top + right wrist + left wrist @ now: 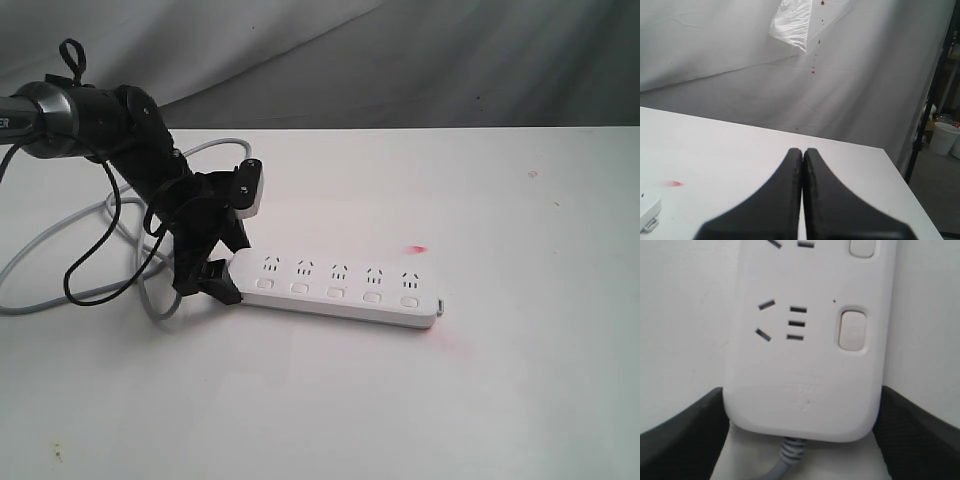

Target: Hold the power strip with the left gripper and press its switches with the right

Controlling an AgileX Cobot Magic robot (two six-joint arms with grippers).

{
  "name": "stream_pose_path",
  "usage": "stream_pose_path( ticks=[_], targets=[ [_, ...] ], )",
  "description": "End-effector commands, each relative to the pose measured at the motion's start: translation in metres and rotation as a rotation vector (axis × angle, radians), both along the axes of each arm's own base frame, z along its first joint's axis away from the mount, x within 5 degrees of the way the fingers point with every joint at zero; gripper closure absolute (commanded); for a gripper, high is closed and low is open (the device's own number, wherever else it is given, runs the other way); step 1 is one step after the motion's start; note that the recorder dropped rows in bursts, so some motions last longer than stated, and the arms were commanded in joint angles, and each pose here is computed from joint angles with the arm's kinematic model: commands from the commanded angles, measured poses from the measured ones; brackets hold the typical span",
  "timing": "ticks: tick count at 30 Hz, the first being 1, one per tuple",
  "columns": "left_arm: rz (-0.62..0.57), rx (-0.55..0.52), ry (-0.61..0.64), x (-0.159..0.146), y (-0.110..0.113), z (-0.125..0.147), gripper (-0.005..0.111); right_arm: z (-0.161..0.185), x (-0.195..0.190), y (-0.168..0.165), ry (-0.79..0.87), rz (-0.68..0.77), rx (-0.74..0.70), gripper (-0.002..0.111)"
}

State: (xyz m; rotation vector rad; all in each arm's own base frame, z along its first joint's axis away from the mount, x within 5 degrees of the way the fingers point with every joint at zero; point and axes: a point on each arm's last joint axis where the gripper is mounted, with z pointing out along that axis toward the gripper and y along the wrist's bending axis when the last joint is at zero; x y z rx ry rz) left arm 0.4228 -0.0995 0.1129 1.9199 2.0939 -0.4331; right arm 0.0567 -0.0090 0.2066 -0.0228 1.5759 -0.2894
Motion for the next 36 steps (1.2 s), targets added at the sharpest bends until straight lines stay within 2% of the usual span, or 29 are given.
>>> stream_pose_path(
  ticks=[1,16,23,25,31,36],
  targets=[
    [0.002,-0.006,0.007,-0.0002,-0.0007,0.0016,0.055,-0.0007,-0.0004,-0.0004,-0.002,-0.008,-0.006,0.108],
    [0.002,-0.006,0.007,-0.0002,-0.0007,0.0016,0.055,-0.0007,-0.0005,-0.0004,-0.003,-0.008,-0.003,0.108],
    [0.075,-0.008,0.078,-0.0035,-0.0010,0.0019,0.055,-0.0007,-0.0005,-0.0004,-0.003,-0.008,-0.001,0.108],
    [0.120,-0.007,0.100,-0.0038,-0.0011,0.0019,0.050,-0.0007,-0.0005,-0.0004,-0.003,-0.008,-0.001,0.108],
    [0.139,-0.006,0.109,-0.0038,-0.0011,0.0019,0.030,-0.0007,-0.0005,-0.0004,-0.003,-0.008,-0.001,0.108],
    [0.115,0.004,0.142,-0.0079,-0.0003,0.0040,0.023,-0.0007,-0.0005,-0.0004,-0.003,-0.008,-0.001,0.108]
  ],
)
